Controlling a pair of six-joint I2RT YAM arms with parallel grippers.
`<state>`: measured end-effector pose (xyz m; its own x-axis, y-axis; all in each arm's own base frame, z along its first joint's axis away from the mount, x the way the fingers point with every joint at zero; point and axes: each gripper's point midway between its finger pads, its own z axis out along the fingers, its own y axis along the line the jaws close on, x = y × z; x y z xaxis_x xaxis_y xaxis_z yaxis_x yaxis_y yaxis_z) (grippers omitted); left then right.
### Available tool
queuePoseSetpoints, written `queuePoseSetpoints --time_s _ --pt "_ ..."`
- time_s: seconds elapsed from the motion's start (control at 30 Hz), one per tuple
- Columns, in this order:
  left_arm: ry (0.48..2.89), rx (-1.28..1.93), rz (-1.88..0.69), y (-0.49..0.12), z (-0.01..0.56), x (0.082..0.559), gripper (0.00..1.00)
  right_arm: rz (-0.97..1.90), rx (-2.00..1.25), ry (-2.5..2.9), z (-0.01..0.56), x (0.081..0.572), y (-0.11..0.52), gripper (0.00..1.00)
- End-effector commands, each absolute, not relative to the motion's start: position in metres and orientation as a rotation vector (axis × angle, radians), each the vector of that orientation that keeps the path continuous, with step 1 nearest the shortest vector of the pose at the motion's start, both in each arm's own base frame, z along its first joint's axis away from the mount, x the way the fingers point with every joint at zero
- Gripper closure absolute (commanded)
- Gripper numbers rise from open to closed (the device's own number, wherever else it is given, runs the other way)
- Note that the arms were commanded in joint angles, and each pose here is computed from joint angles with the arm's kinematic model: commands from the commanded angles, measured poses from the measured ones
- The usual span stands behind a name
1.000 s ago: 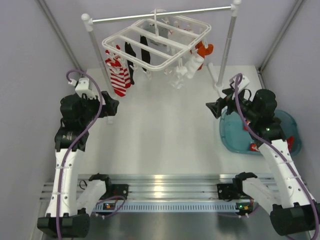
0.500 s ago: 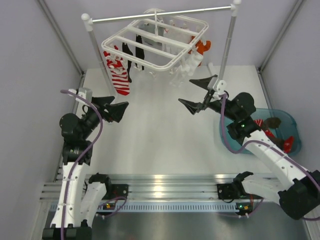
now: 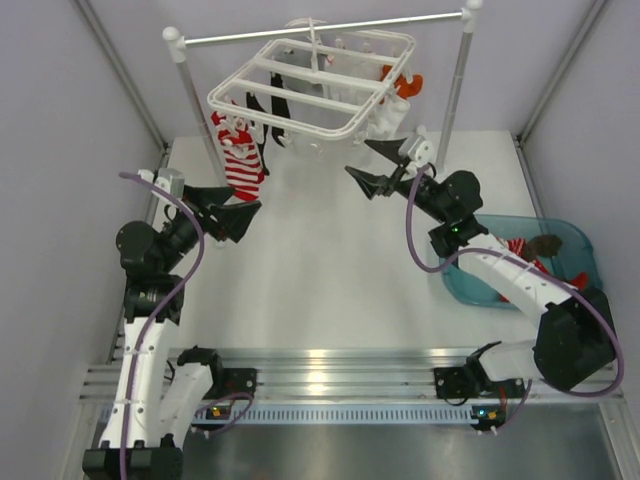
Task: Clip the socks to the hanger
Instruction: Open the clamp at the hanger.
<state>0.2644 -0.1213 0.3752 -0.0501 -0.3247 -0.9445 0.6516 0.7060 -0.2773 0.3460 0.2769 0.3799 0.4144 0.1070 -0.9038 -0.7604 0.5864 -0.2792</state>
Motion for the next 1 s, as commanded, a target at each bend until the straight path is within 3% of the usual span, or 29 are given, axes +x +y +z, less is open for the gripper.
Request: queuePoseSetpoints --time_s 0.0,0.17,0.4,0.63,0.87,0.97 --pt "1.313 0.342 -0.806 -0.124 0.408 0.257 0.14 0.611 -0.703 0.808 0.444 0.337 0.277 0.38" --pt "1.307 0.349 -0.81 -0.125 0.413 0.258 0.14 0.637 -0.705 0.794 0.449 0.343 0.285 0.4" --pt "1.289 0.349 -0.818 -0.126 0.421 0.257 0.14 0.668 -0.718 0.814 0.444 0.345 0.29 0.55" --pt "1.272 0.376 -0.859 -0.131 0.432 0.257 0.14 0.698 -0.731 0.864 0.43 0.344 0.292 0.56" --pt "1.249 0.408 -0.894 -0.137 0.444 0.257 0.17 0.7 -0.728 0.898 0.426 0.35 0.294 0.61" --pt "1.232 0.424 -0.905 -0.14 0.452 0.258 0.2 0.713 -0.729 0.917 0.424 0.351 0.296 0.69"
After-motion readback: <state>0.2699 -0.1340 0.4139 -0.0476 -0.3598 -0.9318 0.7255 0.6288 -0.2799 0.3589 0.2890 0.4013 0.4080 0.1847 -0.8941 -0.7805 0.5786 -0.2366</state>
